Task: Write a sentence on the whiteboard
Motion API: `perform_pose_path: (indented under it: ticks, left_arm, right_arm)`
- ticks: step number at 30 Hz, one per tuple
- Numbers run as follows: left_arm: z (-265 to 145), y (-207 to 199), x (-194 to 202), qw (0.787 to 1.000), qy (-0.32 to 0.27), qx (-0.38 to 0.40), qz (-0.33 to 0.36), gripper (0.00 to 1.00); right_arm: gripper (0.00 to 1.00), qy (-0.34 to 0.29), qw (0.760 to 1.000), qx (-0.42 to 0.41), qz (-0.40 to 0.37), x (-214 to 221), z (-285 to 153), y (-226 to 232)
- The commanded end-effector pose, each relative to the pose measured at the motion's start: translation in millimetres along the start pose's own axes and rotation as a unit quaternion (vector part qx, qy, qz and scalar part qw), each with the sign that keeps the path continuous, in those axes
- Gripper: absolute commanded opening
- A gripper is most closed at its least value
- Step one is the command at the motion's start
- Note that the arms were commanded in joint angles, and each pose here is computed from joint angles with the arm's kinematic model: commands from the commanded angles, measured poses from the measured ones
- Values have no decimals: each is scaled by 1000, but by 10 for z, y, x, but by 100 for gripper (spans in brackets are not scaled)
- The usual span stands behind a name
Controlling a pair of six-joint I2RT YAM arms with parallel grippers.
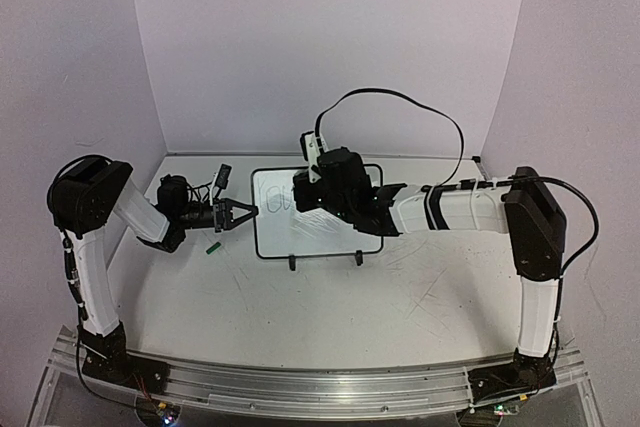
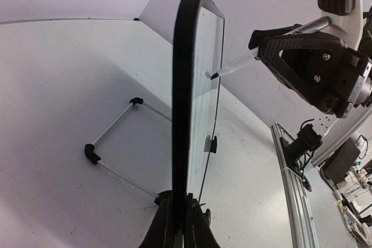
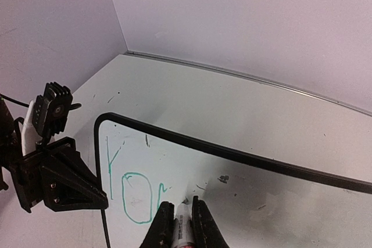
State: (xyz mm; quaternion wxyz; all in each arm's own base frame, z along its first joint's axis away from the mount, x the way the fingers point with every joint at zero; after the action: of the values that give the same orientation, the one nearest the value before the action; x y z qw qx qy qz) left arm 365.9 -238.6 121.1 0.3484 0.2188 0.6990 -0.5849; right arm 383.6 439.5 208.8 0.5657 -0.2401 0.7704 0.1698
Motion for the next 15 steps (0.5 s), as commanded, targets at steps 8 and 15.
perform_pose_path:
  ticks: [8,15]
  left_arm:
    - [-18,-51,-141,1000,-10,9,26,0]
    - [-21,-45,-137,1000,-10,7,25,0]
  right_arm:
    - [0,-40,998,42,5,-377,-29,-255]
    - [0,-25,999,31,11,-233,11,-220]
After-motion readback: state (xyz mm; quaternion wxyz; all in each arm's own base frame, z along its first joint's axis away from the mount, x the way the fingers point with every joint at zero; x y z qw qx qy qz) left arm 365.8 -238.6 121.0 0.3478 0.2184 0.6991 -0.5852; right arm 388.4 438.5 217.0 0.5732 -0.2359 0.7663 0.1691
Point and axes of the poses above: each gripper's point midway between its finger pads, its own z axis out along the fingers, its own y axis along the line the jaws close on, x = y × z, the point moved 2 cm from there along -z, back along the fingers, and after that the axes turned 9 degrees about -z, right-handed, at the moved point
